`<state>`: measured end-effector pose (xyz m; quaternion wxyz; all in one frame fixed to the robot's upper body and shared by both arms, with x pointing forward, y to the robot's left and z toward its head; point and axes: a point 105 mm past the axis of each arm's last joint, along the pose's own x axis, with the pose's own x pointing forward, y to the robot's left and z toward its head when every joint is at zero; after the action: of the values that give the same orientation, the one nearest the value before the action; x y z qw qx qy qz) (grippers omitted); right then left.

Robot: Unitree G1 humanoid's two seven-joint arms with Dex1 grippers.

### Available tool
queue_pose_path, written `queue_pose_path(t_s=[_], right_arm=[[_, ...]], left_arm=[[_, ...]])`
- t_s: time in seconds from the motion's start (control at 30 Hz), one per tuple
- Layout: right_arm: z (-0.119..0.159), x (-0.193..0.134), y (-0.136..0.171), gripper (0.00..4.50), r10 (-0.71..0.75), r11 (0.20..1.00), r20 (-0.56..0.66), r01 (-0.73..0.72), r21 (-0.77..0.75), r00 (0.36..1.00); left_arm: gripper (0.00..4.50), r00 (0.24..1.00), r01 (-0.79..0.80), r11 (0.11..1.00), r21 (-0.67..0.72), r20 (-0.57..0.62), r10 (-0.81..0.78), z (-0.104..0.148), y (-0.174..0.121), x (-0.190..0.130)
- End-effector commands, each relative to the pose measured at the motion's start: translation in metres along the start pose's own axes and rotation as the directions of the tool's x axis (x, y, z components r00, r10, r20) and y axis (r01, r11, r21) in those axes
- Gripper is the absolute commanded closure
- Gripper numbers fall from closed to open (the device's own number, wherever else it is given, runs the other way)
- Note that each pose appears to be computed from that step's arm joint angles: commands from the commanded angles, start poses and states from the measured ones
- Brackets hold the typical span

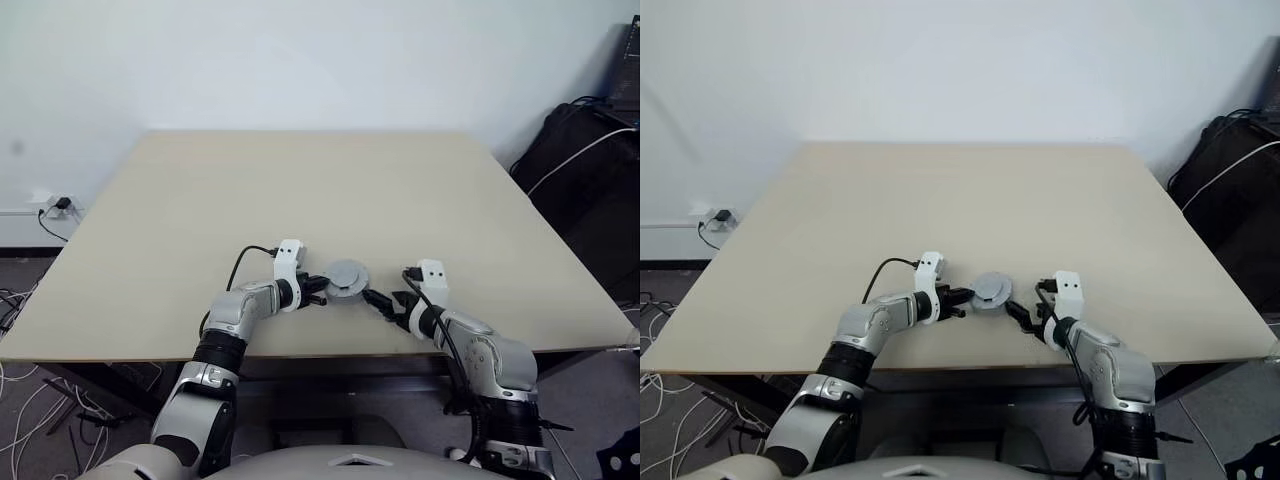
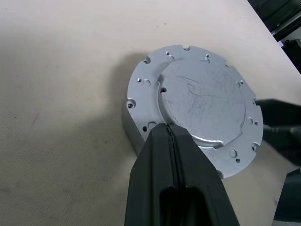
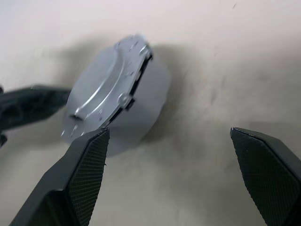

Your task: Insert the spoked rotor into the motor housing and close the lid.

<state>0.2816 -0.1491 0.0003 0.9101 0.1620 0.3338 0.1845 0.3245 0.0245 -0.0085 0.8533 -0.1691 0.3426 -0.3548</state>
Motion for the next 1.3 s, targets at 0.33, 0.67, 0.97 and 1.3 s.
queue_pose_path(t_s=[0.33, 0.67, 0.97, 1.3], right_arm=[[-0.013, -0.005, 0.022, 0.10, 0.103, 0.977, -0.181, -0.133, -0.164, 0.978], [0.040, -0.009, 0.021, 0.10, 0.136, 0.989, 0.103, -0.129, -0.066, 0.985], [0.039, 0.019, 0.009, 0.10, 0.031, 0.994, 0.137, -0.045, 0.099, 0.990], [0.035, 0.042, 0.019, 0.10, 0.074, 0.976, 0.109, -0.094, 0.197, 0.991]], left_arm=[[4.50, 1.000, 0.025, 1.000, 0.017, -0.015, -0.025, -0.007, -0.009, 0.004], [4.50, 1.000, 0.025, 0.999, 0.022, -0.014, -0.024, -0.008, -0.009, 0.003], [4.50, 1.000, 0.024, 0.999, 0.027, -0.014, -0.023, -0.008, -0.008, 0.002], [4.50, 1.000, 0.022, 0.999, 0.023, -0.008, -0.022, -0.008, -0.007, 0.000]])
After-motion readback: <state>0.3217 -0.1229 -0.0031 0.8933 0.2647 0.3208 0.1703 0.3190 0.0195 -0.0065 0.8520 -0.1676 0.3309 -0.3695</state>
